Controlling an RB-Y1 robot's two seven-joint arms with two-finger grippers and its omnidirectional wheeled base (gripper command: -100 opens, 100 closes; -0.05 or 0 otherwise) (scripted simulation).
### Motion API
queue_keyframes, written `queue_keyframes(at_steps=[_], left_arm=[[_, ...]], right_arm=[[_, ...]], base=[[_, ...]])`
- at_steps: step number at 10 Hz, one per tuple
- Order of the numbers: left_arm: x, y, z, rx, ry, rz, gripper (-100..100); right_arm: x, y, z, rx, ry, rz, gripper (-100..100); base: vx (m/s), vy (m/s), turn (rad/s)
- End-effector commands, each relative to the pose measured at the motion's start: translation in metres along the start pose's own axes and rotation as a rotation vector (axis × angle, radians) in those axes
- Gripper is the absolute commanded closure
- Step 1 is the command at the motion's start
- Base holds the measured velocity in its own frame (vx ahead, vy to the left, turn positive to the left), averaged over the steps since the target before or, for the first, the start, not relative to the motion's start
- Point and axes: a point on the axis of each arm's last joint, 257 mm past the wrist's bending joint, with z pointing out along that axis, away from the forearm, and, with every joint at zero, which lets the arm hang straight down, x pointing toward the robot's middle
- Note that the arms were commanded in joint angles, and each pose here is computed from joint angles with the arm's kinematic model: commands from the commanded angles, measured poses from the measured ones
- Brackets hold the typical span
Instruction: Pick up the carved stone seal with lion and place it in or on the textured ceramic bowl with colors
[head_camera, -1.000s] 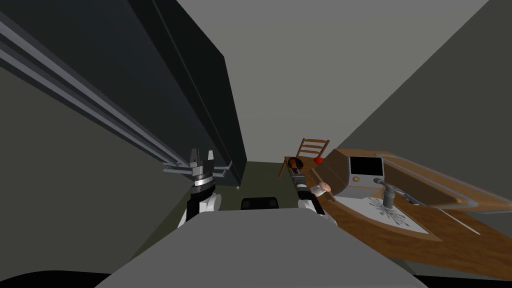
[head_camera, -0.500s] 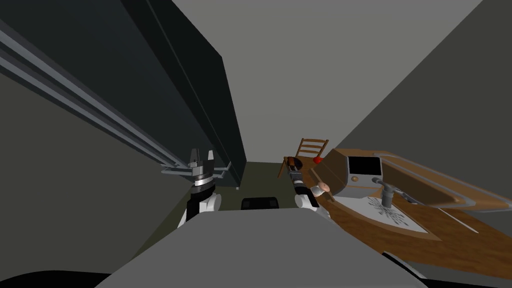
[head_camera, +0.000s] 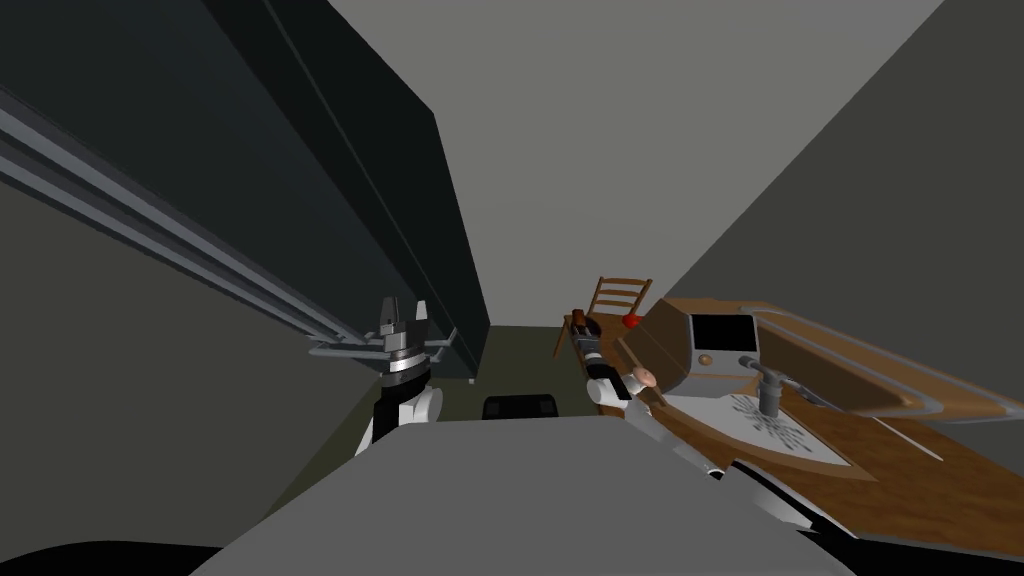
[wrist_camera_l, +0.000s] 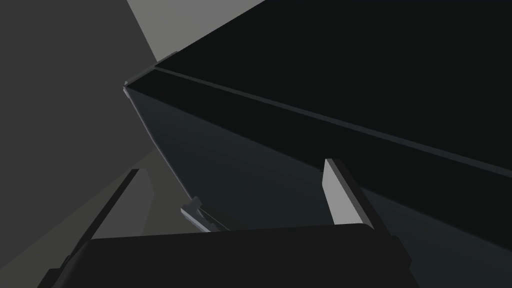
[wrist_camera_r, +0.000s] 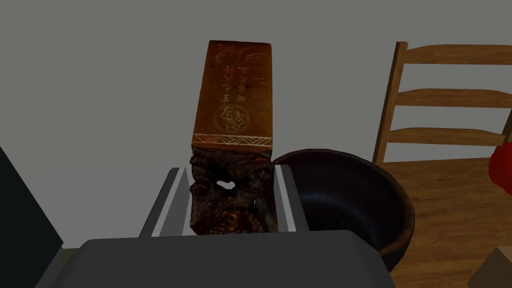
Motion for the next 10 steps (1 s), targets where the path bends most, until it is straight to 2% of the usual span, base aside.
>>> queue_keyframes(at_steps=[1, 5, 6, 7, 10], left_arm=[[0.000, 0.000, 0.000, 0.000, 0.000, 0.000, 0], [0.000, 0.000, 0.000, 0.000, 0.000, 0.000, 0], [0.000, 0.000, 0.000, 0.000, 0.000, 0.000, 0], [0.000, 0.000, 0.000, 0.000, 0.000, 0.000, 0], [0.000, 0.000, 0.000, 0.000, 0.000, 0.000, 0]], right_arm=[[0.002, 0.002, 0.011, 0.015, -0.001, 0.019, 100], [0.001, 0.013, 0.028, 0.048, -0.019, 0.004, 100], [0.001, 0.009, 0.026, 0.043, -0.014, 0.012, 100], [0.002, 0.011, 0.026, 0.042, -0.014, 0.012, -100], [0.002, 0.011, 0.026, 0.042, -0.014, 0.011, -100]], base=[[0.079, -0.060, -0.062], [0.097, -0.087, -0.067], [0.046, -0.055, -0.019], [0.009, -0.012, 0.004], [0.001, -0.002, 0.000]])
